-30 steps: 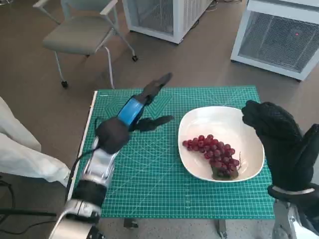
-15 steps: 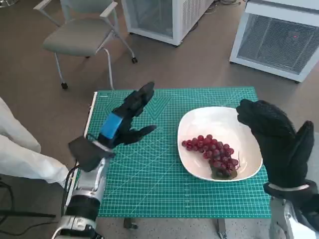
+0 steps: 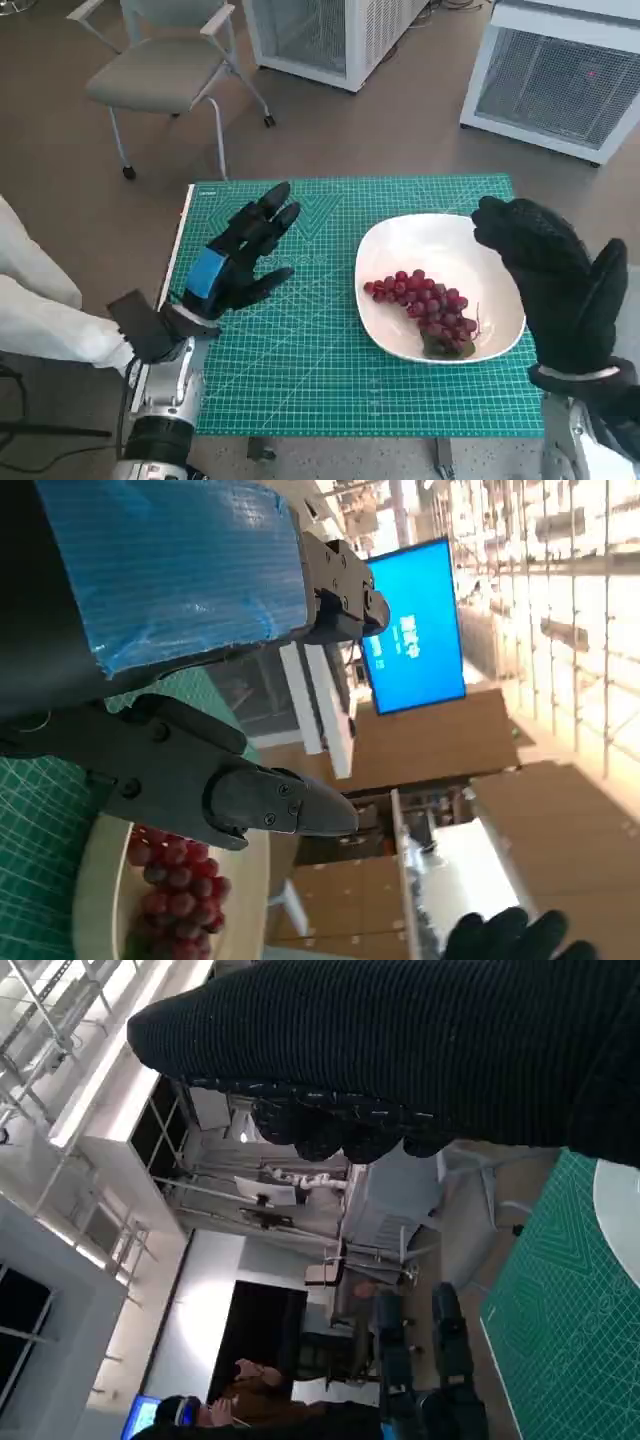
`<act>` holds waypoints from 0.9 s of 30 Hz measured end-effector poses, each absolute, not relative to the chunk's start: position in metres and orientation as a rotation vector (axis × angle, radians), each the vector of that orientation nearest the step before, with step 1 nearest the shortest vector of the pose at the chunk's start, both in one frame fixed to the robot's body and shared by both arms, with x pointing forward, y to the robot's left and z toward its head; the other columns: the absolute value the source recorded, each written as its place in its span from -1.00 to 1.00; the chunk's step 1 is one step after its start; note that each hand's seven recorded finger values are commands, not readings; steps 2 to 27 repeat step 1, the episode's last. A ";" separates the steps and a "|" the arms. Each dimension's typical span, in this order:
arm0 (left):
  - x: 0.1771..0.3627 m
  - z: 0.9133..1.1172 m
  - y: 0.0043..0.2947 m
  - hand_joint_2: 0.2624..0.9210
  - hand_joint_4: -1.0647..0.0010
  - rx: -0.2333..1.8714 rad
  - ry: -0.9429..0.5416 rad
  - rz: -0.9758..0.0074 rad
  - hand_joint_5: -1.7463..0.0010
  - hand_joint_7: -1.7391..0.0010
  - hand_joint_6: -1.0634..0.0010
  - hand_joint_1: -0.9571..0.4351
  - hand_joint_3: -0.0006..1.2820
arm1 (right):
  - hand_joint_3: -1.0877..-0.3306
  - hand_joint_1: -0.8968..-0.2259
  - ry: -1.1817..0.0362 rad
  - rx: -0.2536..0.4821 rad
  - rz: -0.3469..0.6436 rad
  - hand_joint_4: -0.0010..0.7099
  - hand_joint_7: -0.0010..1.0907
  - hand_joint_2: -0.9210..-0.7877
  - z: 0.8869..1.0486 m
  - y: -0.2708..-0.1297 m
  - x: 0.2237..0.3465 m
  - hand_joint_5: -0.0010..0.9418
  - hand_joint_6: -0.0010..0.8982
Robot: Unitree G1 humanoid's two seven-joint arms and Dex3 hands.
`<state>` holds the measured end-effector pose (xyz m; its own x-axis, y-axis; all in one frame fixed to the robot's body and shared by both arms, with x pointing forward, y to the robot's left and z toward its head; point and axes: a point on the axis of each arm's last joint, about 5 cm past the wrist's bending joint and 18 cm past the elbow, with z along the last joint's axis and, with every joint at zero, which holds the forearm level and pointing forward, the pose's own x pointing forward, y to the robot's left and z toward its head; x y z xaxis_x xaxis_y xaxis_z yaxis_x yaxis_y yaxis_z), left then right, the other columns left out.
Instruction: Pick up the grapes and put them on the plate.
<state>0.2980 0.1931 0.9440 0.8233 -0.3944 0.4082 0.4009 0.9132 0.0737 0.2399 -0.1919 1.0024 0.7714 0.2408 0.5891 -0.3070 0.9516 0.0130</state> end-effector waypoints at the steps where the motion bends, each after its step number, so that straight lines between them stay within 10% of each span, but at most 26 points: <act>1: 0.298 0.944 0.193 1.00 0.43 -0.017 -0.431 -0.423 0.98 0.98 0.38 -0.23 -0.75 | 0.30 0.73 -0.623 0.111 0.298 0.37 0.76 -1.00 1.002 -0.192 0.240 0.68 -0.43; 27: 0.298 0.944 0.193 1.00 0.43 -0.017 -0.431 -0.423 0.98 0.98 0.38 -0.23 -0.75 | 0.30 0.73 -0.623 0.111 0.298 0.37 0.76 -1.00 1.002 -0.192 0.240 0.68 -0.43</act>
